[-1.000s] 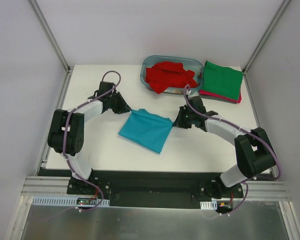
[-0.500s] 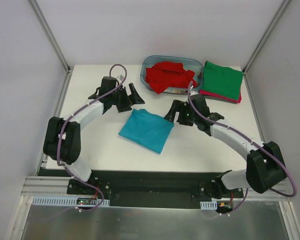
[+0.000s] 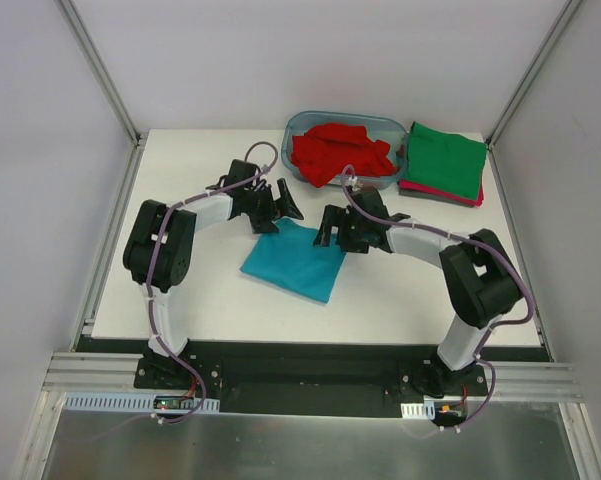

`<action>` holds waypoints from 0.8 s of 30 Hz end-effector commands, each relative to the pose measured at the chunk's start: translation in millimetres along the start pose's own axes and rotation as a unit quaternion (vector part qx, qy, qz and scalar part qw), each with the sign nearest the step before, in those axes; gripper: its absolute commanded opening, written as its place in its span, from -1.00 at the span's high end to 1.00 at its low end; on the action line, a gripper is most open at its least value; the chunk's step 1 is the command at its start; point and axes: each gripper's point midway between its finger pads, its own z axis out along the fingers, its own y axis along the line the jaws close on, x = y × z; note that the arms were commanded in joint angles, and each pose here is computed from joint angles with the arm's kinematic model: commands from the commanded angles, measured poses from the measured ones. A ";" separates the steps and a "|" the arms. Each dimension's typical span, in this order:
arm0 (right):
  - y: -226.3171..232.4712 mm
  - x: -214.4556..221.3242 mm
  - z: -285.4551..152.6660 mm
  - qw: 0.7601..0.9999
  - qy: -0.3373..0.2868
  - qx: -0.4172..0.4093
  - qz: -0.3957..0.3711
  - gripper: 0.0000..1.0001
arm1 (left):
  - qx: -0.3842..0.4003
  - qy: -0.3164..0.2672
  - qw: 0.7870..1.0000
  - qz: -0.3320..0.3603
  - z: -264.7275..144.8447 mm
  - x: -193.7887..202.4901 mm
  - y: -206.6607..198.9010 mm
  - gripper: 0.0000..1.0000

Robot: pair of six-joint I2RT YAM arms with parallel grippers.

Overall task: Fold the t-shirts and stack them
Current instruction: Smooth out wrinkles on the folded tshirt

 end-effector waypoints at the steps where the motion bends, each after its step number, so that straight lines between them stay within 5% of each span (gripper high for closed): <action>1: -34.1 -21.6 11.9 0.997 -0.018 0.072 -0.010 -0.92 | -0.030 -0.016 0.999 0.001 -1.6 -9.1 14.5 -0.98; 9: -34.3 -25.3 10.4 0.998 -0.008 0.053 -0.036 -0.92 | -0.078 -0.038 0.996 0.000 -34.4 32.4 30.1 -0.98; 17: -1.9 -36.5 -79.4 0.993 -0.086 0.041 -0.068 -0.92 | -0.038 -0.132 0.988 0.076 -108.9 13.0 -30.6 -0.98; 24: 66.1 39.8 -96.6 0.989 -0.036 -0.135 -0.055 -0.92 | 0.035 -0.052 0.994 0.088 -114.6 101.8 -47.2 -0.98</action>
